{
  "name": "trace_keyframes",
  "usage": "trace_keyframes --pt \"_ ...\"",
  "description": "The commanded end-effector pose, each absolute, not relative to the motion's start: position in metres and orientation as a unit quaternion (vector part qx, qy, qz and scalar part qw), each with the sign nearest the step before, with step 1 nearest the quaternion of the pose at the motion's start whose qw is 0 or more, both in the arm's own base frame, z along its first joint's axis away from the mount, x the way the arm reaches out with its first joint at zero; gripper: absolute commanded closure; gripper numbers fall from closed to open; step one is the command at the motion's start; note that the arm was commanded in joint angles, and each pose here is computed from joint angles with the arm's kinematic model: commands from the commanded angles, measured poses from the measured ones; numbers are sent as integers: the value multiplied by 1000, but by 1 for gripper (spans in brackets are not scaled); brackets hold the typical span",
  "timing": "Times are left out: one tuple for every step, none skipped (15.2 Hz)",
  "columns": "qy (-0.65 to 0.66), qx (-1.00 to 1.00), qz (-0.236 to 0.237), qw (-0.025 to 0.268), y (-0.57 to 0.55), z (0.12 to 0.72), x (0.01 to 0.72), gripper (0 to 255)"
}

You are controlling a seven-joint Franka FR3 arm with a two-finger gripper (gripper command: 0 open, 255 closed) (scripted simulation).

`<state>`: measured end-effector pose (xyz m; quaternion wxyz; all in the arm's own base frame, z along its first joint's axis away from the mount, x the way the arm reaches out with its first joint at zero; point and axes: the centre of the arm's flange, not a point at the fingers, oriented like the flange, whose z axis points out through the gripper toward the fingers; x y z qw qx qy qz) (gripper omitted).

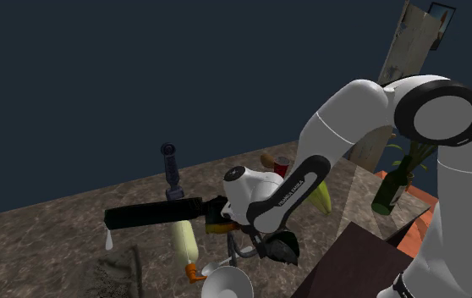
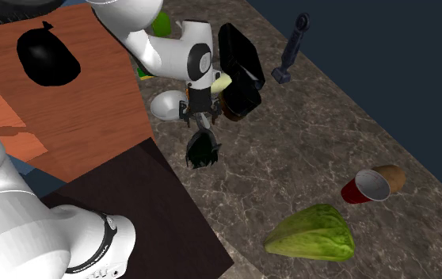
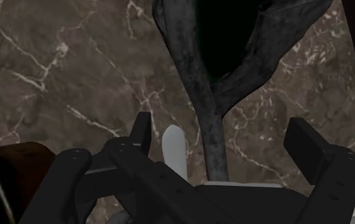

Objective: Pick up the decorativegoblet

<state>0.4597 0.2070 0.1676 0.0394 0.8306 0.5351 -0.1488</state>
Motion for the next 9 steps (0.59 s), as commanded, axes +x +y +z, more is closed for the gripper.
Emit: trace_keyframes --pt "535 831 -149 39 208 153 460 0" --pt "535 831 -149 39 208 153 460 0" --pt "535 831 -149 39 208 153 460 0" --pt "535 831 -149 39 208 154 459 255" --pt "535 831 -149 39 208 154 459 255" --pt "535 831 -149 39 208 154 459 255" --pt "535 831 -149 39 208 154 459 255" --pt "535 831 -149 39 208 154 459 255" --pt "535 831 -149 39 208 153 459 255"
